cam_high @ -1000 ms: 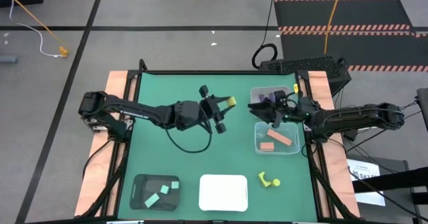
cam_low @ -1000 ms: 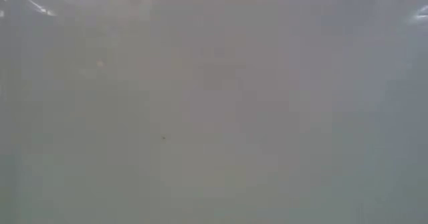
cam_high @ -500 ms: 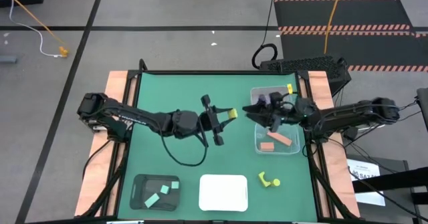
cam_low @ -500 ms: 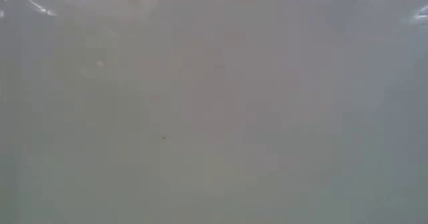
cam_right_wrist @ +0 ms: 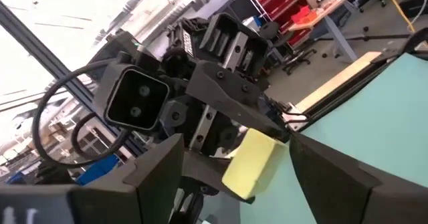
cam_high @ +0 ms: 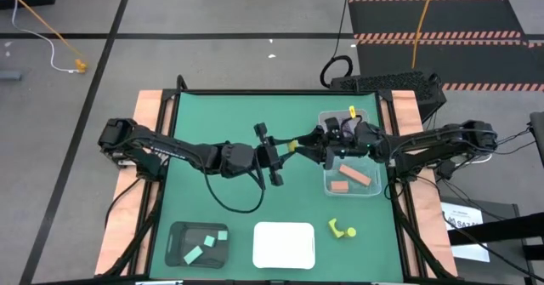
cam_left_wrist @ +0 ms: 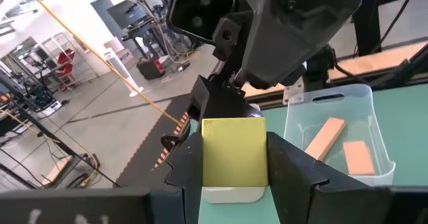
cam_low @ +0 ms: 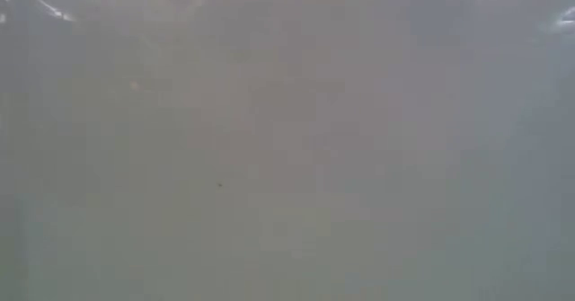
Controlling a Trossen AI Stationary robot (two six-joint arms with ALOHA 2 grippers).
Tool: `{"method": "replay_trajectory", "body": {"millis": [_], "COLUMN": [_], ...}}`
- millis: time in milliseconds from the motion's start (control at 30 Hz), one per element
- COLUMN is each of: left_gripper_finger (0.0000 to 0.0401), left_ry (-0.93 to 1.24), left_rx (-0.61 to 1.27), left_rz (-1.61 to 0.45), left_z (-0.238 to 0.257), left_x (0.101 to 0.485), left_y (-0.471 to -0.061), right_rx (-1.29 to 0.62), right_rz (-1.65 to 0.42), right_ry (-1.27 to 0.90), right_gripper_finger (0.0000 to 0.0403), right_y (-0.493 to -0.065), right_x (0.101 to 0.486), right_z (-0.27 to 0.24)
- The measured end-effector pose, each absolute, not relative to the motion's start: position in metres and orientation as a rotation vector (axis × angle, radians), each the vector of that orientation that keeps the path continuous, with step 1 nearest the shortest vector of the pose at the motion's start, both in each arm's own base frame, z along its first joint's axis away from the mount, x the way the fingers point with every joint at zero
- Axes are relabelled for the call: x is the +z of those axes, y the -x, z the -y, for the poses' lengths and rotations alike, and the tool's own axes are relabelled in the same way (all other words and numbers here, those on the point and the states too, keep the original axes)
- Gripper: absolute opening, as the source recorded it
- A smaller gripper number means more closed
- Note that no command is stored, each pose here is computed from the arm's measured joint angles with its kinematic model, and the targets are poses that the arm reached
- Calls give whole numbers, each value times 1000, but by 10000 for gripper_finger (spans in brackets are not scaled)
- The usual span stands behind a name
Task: Sort & place blocks by color
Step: Put the top green block into the white bin
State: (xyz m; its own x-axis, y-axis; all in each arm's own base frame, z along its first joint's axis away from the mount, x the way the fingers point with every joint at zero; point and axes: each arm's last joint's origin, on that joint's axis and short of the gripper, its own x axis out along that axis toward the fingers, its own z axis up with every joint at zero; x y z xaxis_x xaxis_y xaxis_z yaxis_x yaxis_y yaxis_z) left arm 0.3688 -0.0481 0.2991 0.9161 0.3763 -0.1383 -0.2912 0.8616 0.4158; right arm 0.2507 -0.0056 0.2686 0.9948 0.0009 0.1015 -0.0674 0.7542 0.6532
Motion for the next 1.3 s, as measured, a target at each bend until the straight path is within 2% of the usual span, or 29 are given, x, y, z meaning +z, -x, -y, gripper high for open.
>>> {"method": "replay_trajectory", "body": {"millis": [233,367,500,667,867,1000,1200,1300], "left_gripper_finger": [129,129,138,153,152,180,220,229], "left_ry": [-438,-449,-456,-499,-465,-400,-240,-197], "left_rx": [349,347,349,350,353,372,415,426], "left_rz": [-241,-258,-263,-283,-279,-262,-239,-257], "left_z": [47,47,47,46,46,48,47,47], "left_x": [298,296,296,295,294,295,295,292], "left_y": [-369,-368,-368,-368,-368,-368,-367,-366], "right_rx": [22,10,-13,-25,-25,-39,-168,-102], "right_rz": [52,22,-4,-10,-10,-25,-138,-194], "right_ry": [-740,-783,-849,-883,-887,-826,-689,-648], "right_gripper_finger": [263,234,167,43,38,38,38,38], "right_y": [-266,-269,-269,-269,-269,-264,-244,-238], "right_x": [265,263,260,259,259,261,262,263], "right_z": [6,6,9,11,13,18,22,14]}}
